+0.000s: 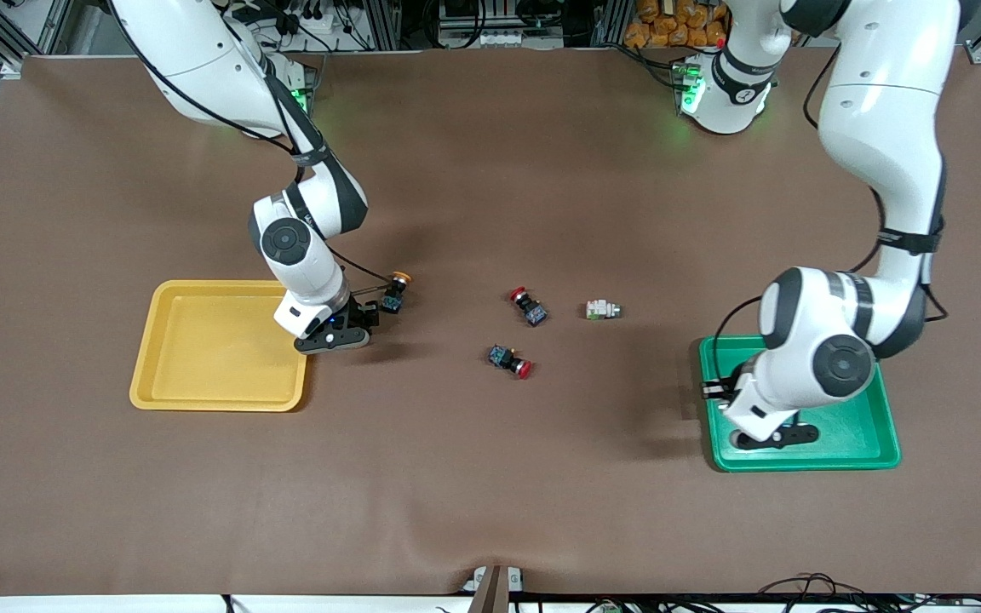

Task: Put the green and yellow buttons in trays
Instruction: 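Lower both buttons into their matching trays and open both grippers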

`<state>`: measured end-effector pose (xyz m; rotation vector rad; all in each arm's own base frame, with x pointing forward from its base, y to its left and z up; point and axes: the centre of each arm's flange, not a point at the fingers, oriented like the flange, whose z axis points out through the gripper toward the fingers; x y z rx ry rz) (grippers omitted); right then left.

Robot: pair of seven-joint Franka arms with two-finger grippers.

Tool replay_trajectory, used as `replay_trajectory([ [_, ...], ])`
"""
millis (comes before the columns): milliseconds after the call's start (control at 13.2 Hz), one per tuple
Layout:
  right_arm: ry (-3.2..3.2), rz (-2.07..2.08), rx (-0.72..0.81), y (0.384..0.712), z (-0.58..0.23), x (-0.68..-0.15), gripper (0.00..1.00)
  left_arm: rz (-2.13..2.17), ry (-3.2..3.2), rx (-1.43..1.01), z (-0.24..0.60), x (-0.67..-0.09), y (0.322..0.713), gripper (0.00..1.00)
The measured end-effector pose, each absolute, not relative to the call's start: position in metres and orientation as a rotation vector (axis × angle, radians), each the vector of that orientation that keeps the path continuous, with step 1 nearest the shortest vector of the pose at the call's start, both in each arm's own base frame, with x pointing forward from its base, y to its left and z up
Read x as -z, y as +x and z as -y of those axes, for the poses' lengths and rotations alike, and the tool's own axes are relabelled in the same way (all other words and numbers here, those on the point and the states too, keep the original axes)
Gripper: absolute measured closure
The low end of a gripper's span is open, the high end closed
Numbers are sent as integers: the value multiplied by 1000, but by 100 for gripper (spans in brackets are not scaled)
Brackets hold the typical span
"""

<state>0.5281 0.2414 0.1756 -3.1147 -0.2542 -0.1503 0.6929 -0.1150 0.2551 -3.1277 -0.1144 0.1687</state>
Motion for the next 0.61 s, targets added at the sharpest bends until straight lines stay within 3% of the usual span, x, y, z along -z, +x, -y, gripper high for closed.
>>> replay_trajectory([
  [152, -3116, 250, 151, 530, -240, -177, 67, 78, -3125, -191, 91, -253, 694, 59],
  [608, -3122, 250, 133, 529, -240, -178, 67, 16, -3075, -293, 72, -207, 687, 59],
])
